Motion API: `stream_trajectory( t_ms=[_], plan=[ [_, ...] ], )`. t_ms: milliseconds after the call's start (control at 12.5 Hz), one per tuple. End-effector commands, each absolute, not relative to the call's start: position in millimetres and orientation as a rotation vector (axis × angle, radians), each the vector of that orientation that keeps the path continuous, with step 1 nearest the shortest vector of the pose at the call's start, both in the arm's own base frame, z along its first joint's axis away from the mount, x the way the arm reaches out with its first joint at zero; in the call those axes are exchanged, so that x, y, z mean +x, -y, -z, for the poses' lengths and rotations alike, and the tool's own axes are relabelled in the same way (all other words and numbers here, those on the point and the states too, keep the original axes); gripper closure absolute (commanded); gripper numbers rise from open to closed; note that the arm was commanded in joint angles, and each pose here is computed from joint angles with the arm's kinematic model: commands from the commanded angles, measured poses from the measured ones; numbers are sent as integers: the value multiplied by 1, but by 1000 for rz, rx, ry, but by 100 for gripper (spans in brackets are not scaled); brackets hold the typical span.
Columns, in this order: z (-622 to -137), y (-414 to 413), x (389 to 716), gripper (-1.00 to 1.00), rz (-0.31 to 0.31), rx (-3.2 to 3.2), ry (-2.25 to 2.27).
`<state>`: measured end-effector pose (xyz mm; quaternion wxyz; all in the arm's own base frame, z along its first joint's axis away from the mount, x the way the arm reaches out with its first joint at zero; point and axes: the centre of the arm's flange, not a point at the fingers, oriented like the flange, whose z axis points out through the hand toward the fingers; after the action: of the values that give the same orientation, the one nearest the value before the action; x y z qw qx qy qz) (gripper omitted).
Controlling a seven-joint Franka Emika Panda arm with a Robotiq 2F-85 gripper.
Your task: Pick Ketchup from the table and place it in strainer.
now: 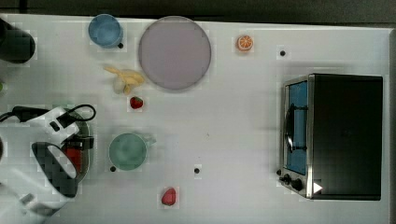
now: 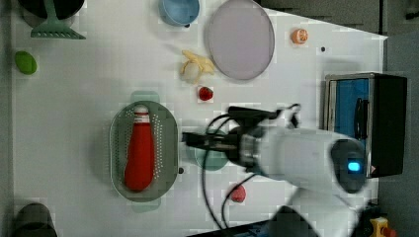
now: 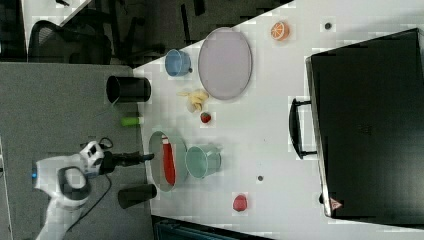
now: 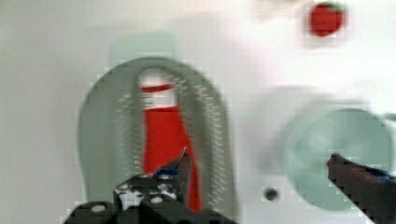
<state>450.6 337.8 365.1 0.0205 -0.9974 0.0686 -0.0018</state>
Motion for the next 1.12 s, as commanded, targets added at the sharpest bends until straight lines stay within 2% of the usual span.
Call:
stream_trajectory(
  t_ms=[80, 240, 480, 720, 800, 960, 1120],
  plan=[
    [-431, -274, 485, -100, -6, -3084, -566],
    [-469, -219, 502, -100, -9, -3042, -766],
    [-513, -121, 519, -100, 73, -2959, -1019],
    [-541, -39, 521, -100, 138, -2849, -1235],
    [-546, -17, 518, -100, 130, -2824, -1292],
    [-548, 15, 510, -100, 60, -2798, -1382],
    [-559, 29, 511, -100, 75, -2772, -1414]
  ],
)
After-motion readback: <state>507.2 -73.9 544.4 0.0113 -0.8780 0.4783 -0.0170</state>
